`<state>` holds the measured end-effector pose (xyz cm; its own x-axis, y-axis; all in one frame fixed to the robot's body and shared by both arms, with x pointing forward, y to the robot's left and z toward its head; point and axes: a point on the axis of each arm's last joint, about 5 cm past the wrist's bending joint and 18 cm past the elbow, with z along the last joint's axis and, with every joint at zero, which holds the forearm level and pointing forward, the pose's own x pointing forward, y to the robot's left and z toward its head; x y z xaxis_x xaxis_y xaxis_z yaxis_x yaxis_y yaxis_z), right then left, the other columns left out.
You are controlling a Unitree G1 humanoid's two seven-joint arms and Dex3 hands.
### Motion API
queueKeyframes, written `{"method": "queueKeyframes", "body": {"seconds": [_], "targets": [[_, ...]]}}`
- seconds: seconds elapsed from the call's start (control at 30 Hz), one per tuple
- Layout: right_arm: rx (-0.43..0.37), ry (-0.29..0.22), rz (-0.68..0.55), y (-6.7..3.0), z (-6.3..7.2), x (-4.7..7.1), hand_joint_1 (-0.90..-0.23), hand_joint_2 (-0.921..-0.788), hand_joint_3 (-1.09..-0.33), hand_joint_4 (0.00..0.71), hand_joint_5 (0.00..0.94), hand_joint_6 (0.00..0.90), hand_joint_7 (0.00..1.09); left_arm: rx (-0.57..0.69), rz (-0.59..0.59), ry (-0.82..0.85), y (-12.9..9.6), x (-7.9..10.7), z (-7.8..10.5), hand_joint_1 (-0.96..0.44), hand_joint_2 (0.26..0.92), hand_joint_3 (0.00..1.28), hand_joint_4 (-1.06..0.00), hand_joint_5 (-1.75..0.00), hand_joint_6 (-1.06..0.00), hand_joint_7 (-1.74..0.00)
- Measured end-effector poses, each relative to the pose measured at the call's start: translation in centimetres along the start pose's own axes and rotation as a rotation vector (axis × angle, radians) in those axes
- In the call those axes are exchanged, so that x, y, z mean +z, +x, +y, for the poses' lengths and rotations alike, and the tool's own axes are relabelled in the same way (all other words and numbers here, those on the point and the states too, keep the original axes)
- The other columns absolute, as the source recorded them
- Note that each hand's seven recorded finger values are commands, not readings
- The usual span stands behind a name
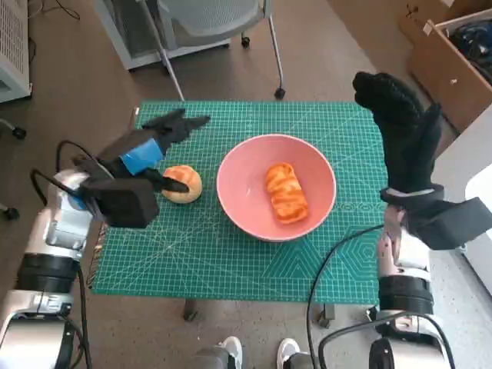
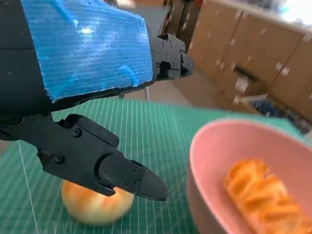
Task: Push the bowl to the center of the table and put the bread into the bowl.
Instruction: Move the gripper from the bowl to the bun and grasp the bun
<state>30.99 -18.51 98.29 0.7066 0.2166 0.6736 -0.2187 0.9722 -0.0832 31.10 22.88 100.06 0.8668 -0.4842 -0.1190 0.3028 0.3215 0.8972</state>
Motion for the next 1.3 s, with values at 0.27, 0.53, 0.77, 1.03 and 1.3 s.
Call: {"method": "queueKeyframes", "body": {"seconds": [0.27,0.53,0.77,1.03,1.3], "targets": [[-0.002,-0.004,-0.007,-0.02,-0.5,0.2,-0.643,-0.921,-0.76,0.184,0.002,0.031,0.45,-0.082,0.07,0.005,0.8,-0.9,-1.2,-0.37,0.807,0.0,-0.06,0.0,-0.25,-0.05],[-0.008,-0.002,-0.023,0.04,-0.6,0.5,-0.642,-0.921,-0.763,0.183,0.001,0.027,0.46,-0.149,0.157,0.023,1.4,-1.9,-2.5,-0.37,0.807,0.0,-0.06,0.0,-0.29,-0.04],[-0.007,-0.005,-0.029,0.05,-0.6,0.6,-0.642,-0.921,-0.763,0.183,0.001,0.023,0.46,-0.203,0.243,0.013,1.8,-2.5,-3.7,-0.24,0.798,0.0,-0.11,-0.01,-0.35,-0.04],[-0.006,-0.006,-0.029,0.05,-0.6,0.6,-0.634,-0.921,-0.764,0.182,0.0,0.02,0.47,-0.174,0.292,0.03,2.5,-2.5,-4.9,-0.01,0.879,0.03,-0.5,-0.09,-0.63,-0.1],[-0.004,-0.008,-0.033,0.04,-0.6,0.7,-0.631,-0.921,-0.765,0.182,0.0,0.011,0.47,-0.141,0.313,0.108,2.5,-2.6,-5.4,0.0,0.918,0.14,-0.61,-1.17,-0.55,-1.1]]}}
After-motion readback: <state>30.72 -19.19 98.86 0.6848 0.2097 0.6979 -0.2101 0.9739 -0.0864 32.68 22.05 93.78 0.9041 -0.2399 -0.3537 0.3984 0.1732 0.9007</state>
